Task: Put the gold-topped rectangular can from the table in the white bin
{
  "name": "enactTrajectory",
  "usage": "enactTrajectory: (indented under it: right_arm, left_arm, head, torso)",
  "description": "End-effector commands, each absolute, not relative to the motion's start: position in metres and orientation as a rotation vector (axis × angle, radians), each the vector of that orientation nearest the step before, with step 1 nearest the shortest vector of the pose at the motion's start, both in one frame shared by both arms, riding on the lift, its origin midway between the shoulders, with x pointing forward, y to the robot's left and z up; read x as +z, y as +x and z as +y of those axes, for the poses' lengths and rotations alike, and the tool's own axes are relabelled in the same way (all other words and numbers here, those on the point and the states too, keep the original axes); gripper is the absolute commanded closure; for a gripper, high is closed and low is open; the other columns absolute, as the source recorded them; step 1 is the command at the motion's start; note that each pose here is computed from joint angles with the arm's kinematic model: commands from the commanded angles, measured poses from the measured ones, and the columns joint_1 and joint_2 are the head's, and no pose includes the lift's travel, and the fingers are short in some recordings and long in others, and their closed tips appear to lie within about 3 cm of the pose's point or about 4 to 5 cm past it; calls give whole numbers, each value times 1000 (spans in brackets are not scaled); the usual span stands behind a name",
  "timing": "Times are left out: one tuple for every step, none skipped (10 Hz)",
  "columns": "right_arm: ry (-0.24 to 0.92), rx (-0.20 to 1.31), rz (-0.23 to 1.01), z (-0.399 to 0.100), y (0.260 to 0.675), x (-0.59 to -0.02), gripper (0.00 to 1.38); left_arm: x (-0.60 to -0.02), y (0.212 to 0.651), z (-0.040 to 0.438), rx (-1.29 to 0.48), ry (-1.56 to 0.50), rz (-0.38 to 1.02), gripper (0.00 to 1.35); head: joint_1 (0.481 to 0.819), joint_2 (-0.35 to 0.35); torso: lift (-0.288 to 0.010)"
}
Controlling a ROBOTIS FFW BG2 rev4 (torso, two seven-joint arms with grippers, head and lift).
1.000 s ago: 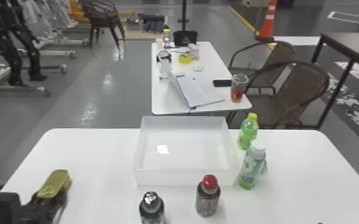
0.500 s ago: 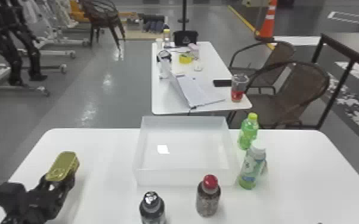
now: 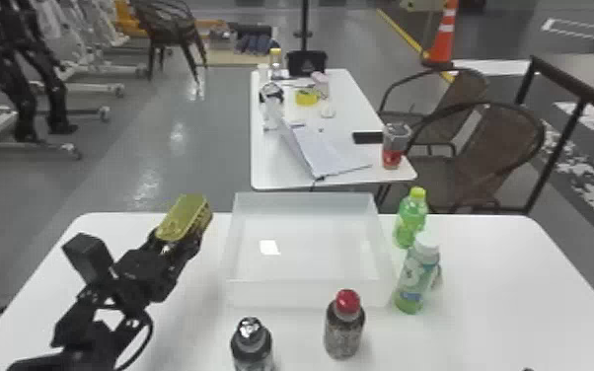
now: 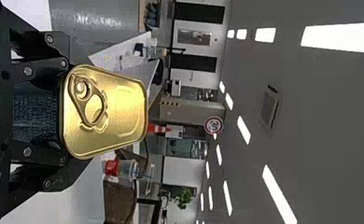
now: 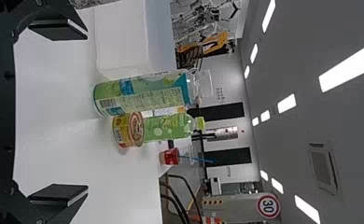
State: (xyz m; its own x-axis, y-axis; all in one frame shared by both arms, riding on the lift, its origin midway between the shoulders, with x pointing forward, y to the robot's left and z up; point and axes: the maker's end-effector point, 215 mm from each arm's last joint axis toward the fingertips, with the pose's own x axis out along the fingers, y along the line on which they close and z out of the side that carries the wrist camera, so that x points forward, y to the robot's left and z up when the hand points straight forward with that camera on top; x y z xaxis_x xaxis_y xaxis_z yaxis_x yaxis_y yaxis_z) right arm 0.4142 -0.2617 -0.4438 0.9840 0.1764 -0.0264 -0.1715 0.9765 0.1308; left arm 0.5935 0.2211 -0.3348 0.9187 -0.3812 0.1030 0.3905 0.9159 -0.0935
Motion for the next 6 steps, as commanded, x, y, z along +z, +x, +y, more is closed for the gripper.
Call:
enactTrajectory:
  right_arm:
    - [131,176,39,-260,415,-445,133]
    - [133,178,39,-259,416,-445,133]
    - [134,179,40,-258,417,-446,133]
    - [134,181,38,-258,418,-445,134]
    - [135,181,38,-258,419,-446,134]
    - [135,180,38,-258,419,-446,133]
  left_arm:
    - [-332,602,188,-500,-112,-42,1168]
    - [-336,605,173,-569,-84,5,1168]
    - [-338,609,161,-632,-42,38,1168]
    - [-344,611,150,-681,-14,76,1168]
    - [-353,612,140,-739,-3,125,1168]
    - [-363,614,128,-796,22,171,1168]
  head:
    - [549,0]
    - [549,0]
    - [549,0]
    - [549,0]
    - [549,0]
    - [549,0]
  torso:
    - [-100]
    - [-100]
    - [-100]
    - [-100]
    - [-100]
    - [-100]
